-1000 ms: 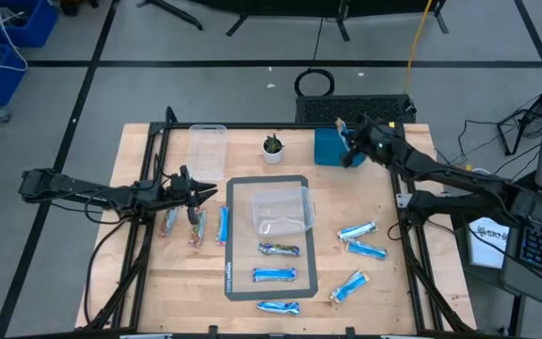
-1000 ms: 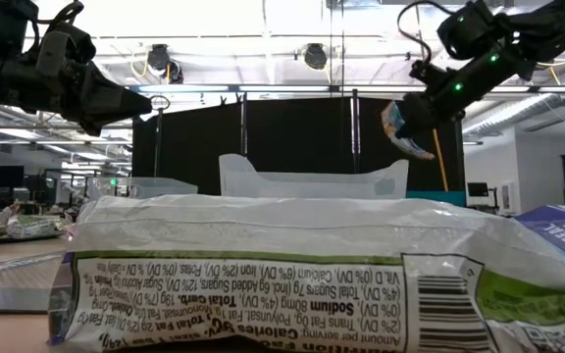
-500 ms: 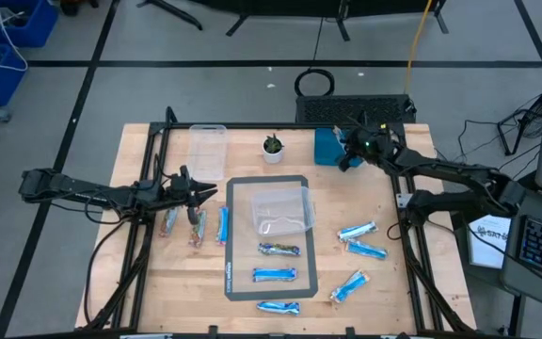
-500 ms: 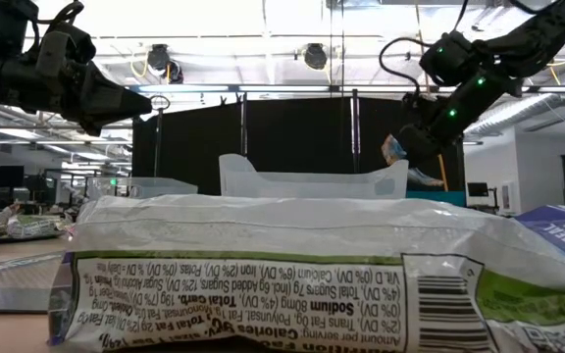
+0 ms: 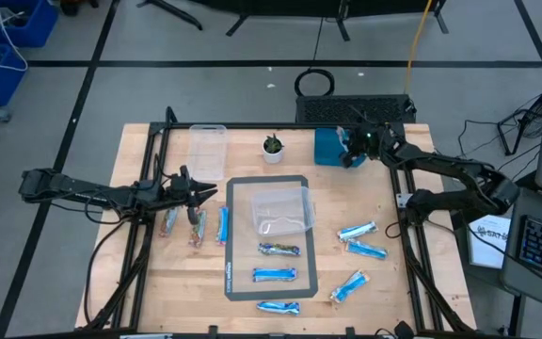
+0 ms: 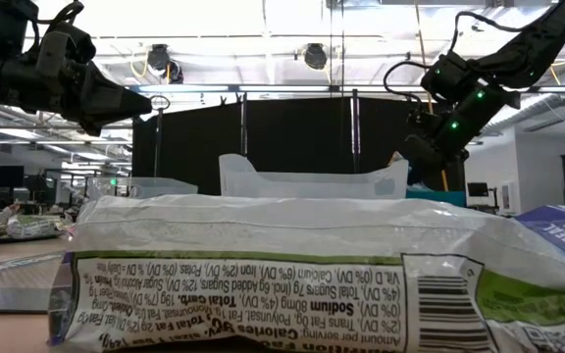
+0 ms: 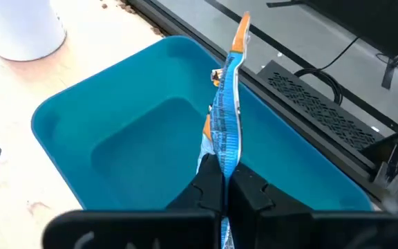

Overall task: Pick and place Granola Bars by type
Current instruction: Put the snack into the right bin

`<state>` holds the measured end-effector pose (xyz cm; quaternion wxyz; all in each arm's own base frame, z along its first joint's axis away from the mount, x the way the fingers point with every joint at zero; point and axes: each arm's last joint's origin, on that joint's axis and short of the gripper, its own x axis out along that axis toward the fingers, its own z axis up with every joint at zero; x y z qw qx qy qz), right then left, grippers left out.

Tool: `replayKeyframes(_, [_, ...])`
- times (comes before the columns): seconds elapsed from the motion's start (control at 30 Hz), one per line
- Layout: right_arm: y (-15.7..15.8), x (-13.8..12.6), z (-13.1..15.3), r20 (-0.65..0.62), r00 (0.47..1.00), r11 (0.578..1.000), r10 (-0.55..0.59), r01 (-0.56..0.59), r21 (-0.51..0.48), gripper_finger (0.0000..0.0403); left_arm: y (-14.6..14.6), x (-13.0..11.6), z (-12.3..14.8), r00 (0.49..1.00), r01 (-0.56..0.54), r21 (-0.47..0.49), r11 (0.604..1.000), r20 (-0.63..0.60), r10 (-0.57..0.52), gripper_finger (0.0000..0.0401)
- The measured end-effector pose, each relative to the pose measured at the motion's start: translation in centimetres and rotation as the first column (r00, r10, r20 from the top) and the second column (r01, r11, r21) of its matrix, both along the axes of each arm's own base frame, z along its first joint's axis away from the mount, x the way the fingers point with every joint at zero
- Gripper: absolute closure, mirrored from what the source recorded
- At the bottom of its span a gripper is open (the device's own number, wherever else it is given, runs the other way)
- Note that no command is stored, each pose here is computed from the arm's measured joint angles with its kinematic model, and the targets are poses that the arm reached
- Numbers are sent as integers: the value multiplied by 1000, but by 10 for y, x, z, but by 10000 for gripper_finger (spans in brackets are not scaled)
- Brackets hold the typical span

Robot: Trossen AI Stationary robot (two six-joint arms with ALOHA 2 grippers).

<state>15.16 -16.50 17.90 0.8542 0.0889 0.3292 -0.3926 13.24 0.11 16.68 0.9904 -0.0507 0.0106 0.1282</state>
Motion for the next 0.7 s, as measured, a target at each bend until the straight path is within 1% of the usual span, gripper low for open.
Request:
replayKeyframes(0.27, [0,0,0,-3,1000,1000,4,-4,-4,402,0,0,0,1000,0,0,1000,0,0,322])
replayKeyframes(0.7, [0,1,1,15,1000,1000,-10,10,-2,366,0,0,0,1000,0,0,1000,0,0,323])
